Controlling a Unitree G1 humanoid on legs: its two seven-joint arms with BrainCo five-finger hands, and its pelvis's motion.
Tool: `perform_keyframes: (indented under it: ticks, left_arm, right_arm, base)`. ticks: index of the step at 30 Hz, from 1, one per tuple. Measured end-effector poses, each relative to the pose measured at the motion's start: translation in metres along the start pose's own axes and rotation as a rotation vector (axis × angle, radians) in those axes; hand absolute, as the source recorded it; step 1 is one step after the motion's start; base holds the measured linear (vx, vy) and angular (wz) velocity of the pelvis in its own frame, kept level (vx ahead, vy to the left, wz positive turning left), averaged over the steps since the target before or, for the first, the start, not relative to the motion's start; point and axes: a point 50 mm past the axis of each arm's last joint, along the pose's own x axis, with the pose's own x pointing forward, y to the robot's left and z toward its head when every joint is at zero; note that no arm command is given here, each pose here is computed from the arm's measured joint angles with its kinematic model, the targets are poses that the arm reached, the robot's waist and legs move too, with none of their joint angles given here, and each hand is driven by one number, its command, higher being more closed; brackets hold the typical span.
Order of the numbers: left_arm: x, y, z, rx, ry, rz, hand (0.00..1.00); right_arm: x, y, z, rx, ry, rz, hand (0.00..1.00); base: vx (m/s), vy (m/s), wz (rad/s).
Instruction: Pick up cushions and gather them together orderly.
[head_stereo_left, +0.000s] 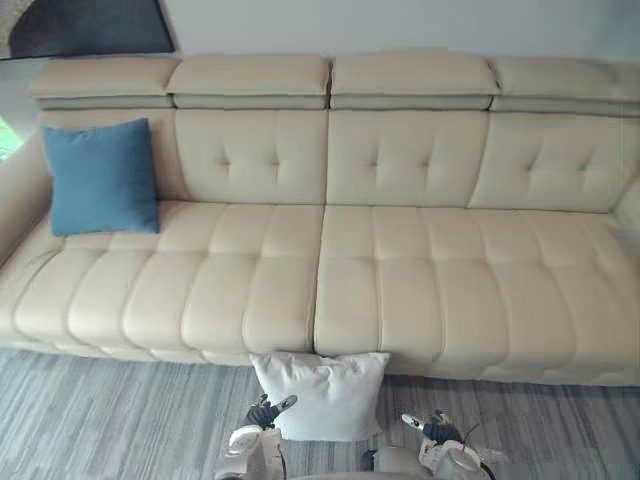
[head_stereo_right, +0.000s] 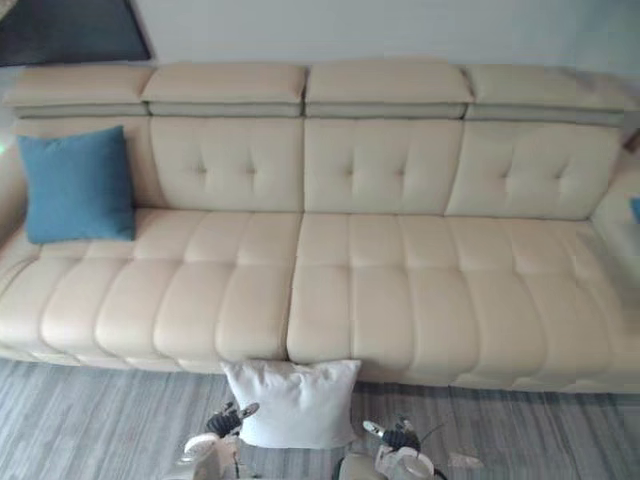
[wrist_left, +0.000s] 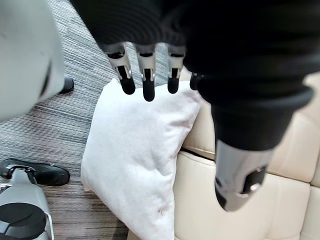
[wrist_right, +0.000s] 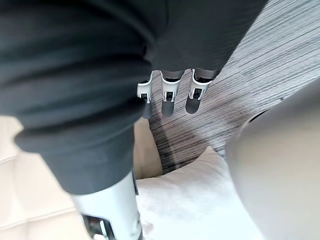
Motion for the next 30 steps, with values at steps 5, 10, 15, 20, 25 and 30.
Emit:
perform_keyframes:
  ticks: [5,10,15,20,25,30]
  left_arm:
    - [0.006,0.004,0.035,-0.070,-0.101,0.046,0.00]
    - [0.007,0.017,0.098,-0.156,-0.289,0.107,0.00]
    - [-0.006,0.033,0.184,-0.250,-0.537,0.139,0.00]
    - [-0.029,0.032,0.261,-0.276,-0.735,0.120,0.00]
    - [-0.069,0.024,0.329,-0.230,-0.951,0.078,0.00]
    - [-0.101,-0.004,0.370,-0.152,-1.087,0.034,0.00]
  right_arm:
    - [0.007,0.004,0.030,0.038,-0.073,-0.013,0.00]
    - [0.012,0.011,0.092,0.084,-0.239,-0.006,0.00]
    - [0.002,0.017,0.169,0.138,-0.471,0.011,0.00]
    - [-0.019,0.030,0.241,0.146,-0.665,0.035,0.00]
    - [-0.070,0.052,0.322,0.167,-0.951,0.128,0.00]
    - [-0.118,0.075,0.370,0.159,-1.142,0.200,0.00]
  base:
    - [-0.13,0.045,0.14]
    - [-0.27,-0.021,0.17]
    - [-0.22,-0.032,0.05]
    - [-0.17,-0.019,0.00]
    - [-0.07,-0.001,-0.05]
    - [-0.04,-0.014,0.03]
